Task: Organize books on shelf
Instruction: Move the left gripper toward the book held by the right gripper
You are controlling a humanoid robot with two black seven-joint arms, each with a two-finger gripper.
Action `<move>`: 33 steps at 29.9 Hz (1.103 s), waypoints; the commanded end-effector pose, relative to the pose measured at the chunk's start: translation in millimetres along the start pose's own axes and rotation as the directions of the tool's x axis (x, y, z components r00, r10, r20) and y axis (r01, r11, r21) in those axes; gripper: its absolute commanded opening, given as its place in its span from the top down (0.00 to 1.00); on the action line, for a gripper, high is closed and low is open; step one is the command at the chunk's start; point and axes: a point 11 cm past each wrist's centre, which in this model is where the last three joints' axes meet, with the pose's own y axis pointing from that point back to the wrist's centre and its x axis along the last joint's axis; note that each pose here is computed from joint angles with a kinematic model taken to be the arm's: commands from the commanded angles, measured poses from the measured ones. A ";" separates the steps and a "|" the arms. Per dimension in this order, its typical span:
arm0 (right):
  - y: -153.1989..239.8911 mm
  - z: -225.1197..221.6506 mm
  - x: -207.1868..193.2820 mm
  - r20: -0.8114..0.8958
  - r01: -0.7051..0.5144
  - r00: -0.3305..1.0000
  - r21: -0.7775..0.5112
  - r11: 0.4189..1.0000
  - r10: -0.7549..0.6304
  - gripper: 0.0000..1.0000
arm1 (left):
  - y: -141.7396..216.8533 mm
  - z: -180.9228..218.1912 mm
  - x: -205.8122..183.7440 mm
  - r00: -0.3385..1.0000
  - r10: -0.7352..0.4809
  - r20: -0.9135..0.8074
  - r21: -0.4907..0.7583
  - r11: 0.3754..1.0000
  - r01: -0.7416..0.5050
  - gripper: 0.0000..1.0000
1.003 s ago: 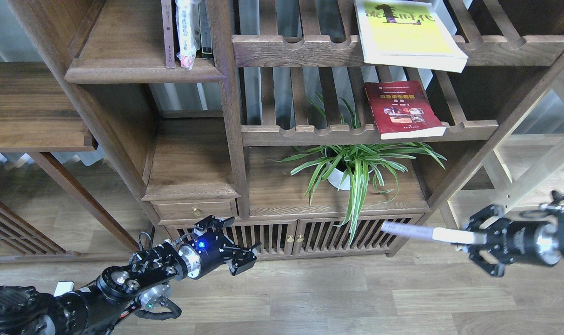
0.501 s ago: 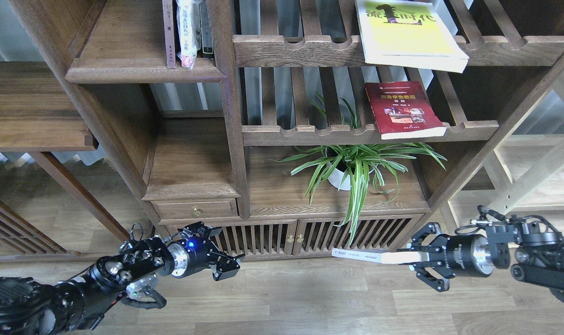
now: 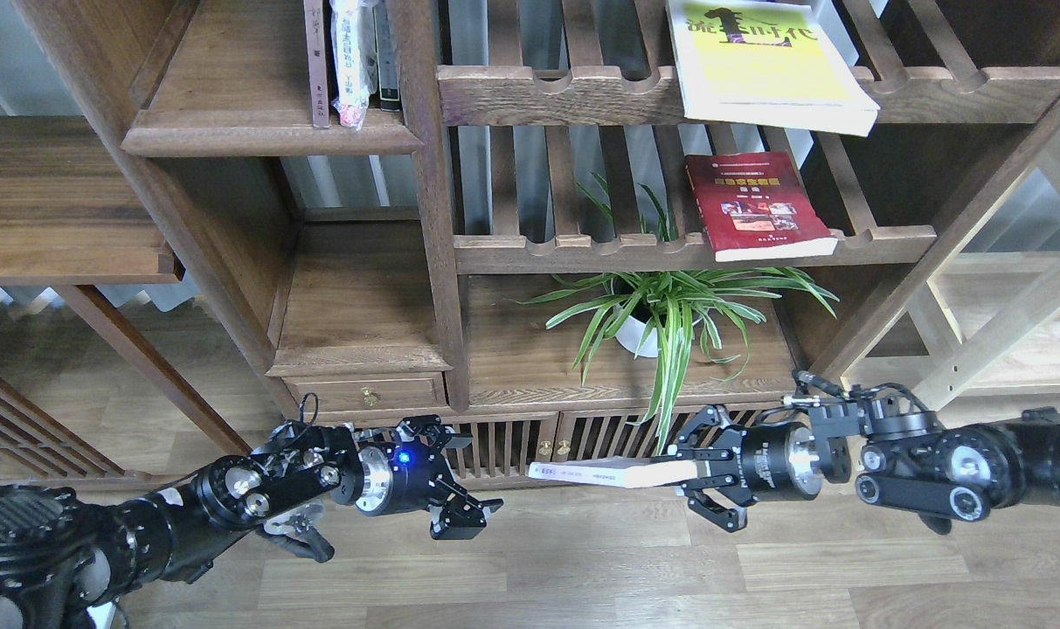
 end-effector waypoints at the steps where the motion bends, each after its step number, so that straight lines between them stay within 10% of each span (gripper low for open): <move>1: -12.0 -12.6 2.9 -0.014 0.008 1.000 0.032 0.999 -0.008 0.96 | 2.9 21.0 9.9 0.998 -0.026 0.057 -0.005 1.000 0.026 0.00; 33: -33.0 -41.5 18.5 -0.074 0.026 0.997 0.090 0.996 -0.020 0.95 | 11.7 101.7 6.0 0.938 -0.165 0.305 -0.060 0.980 0.192 0.00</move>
